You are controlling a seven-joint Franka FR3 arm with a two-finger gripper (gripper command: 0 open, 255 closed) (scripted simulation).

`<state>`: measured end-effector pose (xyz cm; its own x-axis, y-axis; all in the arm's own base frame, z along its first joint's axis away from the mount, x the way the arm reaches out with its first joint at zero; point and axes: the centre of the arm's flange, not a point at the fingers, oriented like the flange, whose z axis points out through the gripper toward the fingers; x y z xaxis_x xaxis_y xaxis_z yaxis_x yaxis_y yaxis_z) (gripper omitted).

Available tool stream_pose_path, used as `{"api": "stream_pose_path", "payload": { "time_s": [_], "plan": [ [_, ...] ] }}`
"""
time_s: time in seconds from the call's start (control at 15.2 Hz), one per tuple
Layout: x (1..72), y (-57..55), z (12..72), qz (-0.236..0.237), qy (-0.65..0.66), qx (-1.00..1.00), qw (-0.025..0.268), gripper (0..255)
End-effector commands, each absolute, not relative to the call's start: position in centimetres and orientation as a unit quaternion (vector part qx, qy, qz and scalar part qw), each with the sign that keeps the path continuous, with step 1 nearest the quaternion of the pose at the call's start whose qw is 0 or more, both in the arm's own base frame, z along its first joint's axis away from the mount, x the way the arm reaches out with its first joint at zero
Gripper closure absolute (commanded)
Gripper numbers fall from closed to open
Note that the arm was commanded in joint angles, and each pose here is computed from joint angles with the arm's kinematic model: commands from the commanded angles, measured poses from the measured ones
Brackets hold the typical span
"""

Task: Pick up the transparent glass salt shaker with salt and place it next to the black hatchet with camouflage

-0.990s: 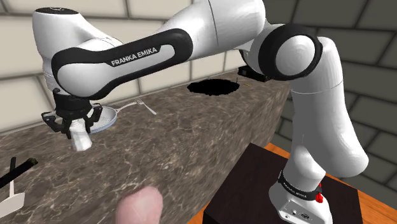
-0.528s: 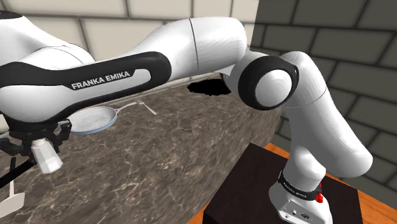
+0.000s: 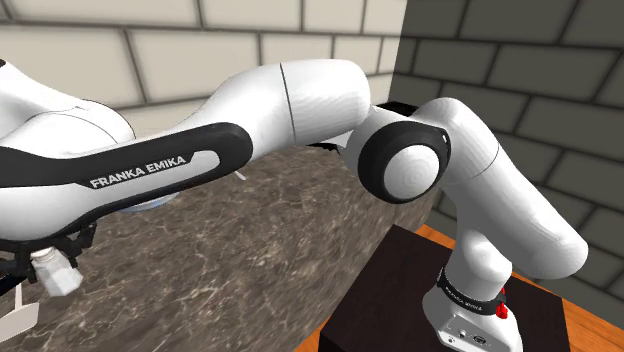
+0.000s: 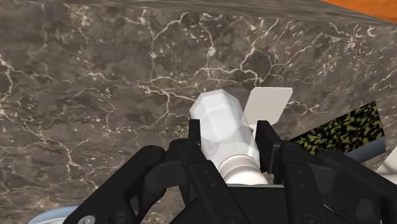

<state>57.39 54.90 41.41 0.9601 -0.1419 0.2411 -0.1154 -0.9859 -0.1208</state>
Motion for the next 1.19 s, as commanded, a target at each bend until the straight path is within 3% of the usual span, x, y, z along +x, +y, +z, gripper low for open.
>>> {"api": "stream_pose_path", "payload": {
  "time_s": [0.0,0.73,1.12],
  "plan": [
    [57.4,55.0,40.5,-0.126,0.065,-0.989,0.053,255],
    [57.4,55.0,34.6,-0.126,0.065,-0.989,0.053,255],
    [57.4,55.0,34.6,-0.126,0.065,-0.989,0.053,255]
  ]
}}
